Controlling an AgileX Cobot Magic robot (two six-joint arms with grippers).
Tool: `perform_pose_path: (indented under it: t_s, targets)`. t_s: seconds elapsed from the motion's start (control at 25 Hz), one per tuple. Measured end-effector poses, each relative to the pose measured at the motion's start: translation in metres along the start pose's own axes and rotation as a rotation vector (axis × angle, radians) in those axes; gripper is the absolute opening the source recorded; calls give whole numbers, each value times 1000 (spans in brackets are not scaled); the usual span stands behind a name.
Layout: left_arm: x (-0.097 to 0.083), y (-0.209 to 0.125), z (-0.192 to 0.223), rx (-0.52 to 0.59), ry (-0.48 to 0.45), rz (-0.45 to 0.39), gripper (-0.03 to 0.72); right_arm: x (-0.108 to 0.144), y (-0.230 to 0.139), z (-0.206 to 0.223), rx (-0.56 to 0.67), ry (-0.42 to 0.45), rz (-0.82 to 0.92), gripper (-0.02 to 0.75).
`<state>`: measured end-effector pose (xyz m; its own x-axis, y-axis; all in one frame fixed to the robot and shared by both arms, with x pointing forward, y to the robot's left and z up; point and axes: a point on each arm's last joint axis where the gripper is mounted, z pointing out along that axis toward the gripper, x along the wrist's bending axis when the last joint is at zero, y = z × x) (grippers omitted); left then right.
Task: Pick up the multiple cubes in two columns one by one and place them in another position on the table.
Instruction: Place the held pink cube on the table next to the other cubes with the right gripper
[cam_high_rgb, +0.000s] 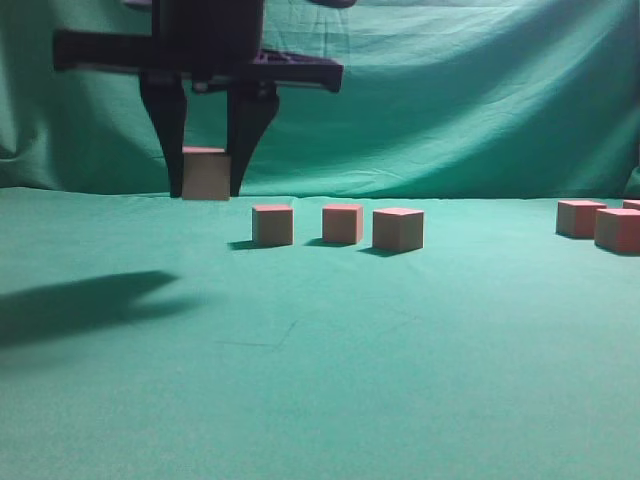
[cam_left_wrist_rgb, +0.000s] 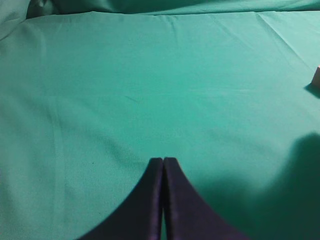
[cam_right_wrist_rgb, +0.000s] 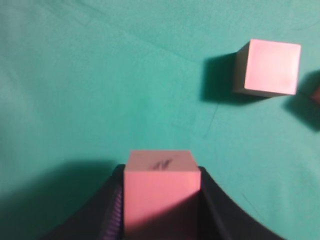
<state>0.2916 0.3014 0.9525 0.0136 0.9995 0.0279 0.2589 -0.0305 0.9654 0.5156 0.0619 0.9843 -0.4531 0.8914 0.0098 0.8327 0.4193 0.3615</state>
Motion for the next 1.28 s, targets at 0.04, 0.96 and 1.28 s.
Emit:
perform_pose_path:
  t_s: [0.04,0.96,1.28]
  targets:
    - [0,0,0,0,0,0,0,0,1,5,0,-12,14,265]
    - [0,0,0,0,0,0,0,-14,9,36,-43,-76,354,265]
    - [0,0,0,0,0,0,0,-14,10,46,-62,-75,339,265]
